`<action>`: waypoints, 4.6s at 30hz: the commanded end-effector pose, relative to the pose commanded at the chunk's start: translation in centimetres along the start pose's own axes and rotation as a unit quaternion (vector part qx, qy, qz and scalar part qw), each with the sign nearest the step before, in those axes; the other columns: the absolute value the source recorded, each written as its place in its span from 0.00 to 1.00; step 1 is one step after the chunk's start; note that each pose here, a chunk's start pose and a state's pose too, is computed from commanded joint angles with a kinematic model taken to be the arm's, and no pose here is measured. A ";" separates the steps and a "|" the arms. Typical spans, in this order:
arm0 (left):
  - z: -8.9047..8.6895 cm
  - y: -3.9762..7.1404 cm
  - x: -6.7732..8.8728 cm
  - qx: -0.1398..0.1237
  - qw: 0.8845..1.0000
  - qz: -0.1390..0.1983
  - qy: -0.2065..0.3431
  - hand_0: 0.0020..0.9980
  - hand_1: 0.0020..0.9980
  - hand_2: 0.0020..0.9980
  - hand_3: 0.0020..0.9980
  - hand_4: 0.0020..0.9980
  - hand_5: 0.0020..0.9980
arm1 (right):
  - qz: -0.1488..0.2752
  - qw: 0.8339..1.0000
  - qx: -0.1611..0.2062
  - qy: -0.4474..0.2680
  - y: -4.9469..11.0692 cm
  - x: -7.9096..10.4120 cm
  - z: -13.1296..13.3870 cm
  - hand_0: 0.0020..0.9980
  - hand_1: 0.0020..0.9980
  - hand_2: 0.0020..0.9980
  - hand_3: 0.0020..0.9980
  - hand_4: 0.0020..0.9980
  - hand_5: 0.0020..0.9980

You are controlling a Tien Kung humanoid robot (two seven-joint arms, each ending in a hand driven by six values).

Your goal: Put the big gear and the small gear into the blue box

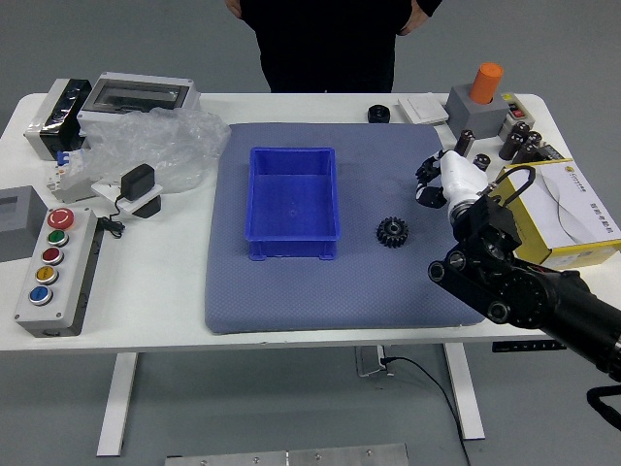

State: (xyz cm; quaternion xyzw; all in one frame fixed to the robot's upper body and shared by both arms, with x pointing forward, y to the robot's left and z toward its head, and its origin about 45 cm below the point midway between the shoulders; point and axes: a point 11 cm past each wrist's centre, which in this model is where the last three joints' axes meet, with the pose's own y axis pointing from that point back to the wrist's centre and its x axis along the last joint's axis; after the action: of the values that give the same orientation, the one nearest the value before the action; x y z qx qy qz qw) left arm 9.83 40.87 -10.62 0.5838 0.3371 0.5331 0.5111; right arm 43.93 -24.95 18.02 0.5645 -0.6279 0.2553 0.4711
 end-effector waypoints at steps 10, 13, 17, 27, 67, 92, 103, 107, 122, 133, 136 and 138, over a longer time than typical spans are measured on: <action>-0.2 0.0 0.0 0.002 1.000 -0.001 0.001 0.76 0.74 0.77 0.81 0.60 0.13 | 0.034 0.997 0.064 -0.014 1.9 2.2 -5.0 0.54 0.38 0.41 0.53 0.48 0.00; -0.2 0.0 0.0 0.003 1.000 -0.002 0.002 0.76 0.74 0.77 0.81 0.60 0.13 | 0.035 0.995 0.096 -0.018 2.9 2.1 -6.9 0.54 0.38 0.41 0.53 0.48 0.00; -0.2 0.0 -0.1 0.004 1.000 -0.003 0.001 0.76 0.74 0.77 0.81 0.60 0.13 | 0.030 0.991 0.131 -0.023 4.4 1.5 -9.1 0.54 0.38 0.41 0.53 0.48 0.00; -0.2 0.0 -0.2 0.005 1.000 -0.005 -0.001 0.76 0.74 0.77 0.81 0.60 0.13 | -0.004 0.983 0.177 -0.042 7.6 -1.9 -12.6 0.54 0.38 0.42 0.53 0.48 0.00; -0.6 0.0 -0.6 0.009 1.000 -0.009 -0.007 0.76 0.74 0.77 0.81 0.59 0.13 | -0.037 0.971 0.137 -0.191 6.4 -1.6 -10.0 0.82 0.77 0.87 0.96 0.74 0.32; -0.3 0.0 -0.4 0.002 1.000 -0.007 -0.002 0.76 0.74 0.77 0.82 0.59 0.13 | -0.033 0.975 0.044 -0.215 2.3 1.9 0.6 0.80 0.77 0.86 0.87 0.79 0.25; 0.1 0.0 -0.2 -0.001 1.000 -0.006 -0.001 0.76 0.74 0.77 0.81 0.59 0.14 | -0.092 0.992 0.015 -0.083 2.8 0.2 1.0 0.74 0.70 0.82 0.89 0.76 0.17; 0.1 0.0 0.0 0.000 1.000 -0.004 -0.001 0.76 0.74 0.77 0.82 0.59 0.13 | -0.123 0.991 0.010 -0.043 3.3 -0.9 0.5 0.71 0.65 0.78 0.90 0.74 0.13; 0.0 0.0 0.3 0.002 1.000 -0.002 -0.004 0.76 0.74 0.77 0.81 0.59 0.13 | -0.168 0.985 0.023 0.025 4.3 -2.9 -0.7 0.69 0.63 0.75 0.89 0.77 0.20; 0.0 0.0 0.2 0.002 1.000 -0.003 -0.005 0.76 0.74 0.77 0.82 0.59 0.13 | -0.173 0.984 0.030 0.037 4.6 -3.3 -1.0 0.68 0.63 0.76 0.89 0.76 0.17; -0.1 0.0 0.2 0.003 1.000 -0.003 -0.005 0.76 0.74 0.77 0.82 0.59 0.13 | -0.171 0.983 0.040 0.054 4.7 -3.4 -1.2 0.69 0.64 0.77 0.89 0.77 0.17; -0.1 0.0 0.2 0.003 1.000 -0.003 -0.005 0.76 0.74 0.77 0.82 0.59 0.13 | -0.169 0.982 0.047 0.066 4.7 -3.4 -1.3 0.69 0.64 0.77 0.89 0.77 0.17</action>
State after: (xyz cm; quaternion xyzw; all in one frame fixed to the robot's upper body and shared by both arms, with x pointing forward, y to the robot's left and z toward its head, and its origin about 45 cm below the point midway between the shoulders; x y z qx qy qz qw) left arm 9.79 41.05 -10.55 0.5868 0.3378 0.5280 0.5126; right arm 39.53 -21.13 16.54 0.6657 -0.4785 0.2377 0.5209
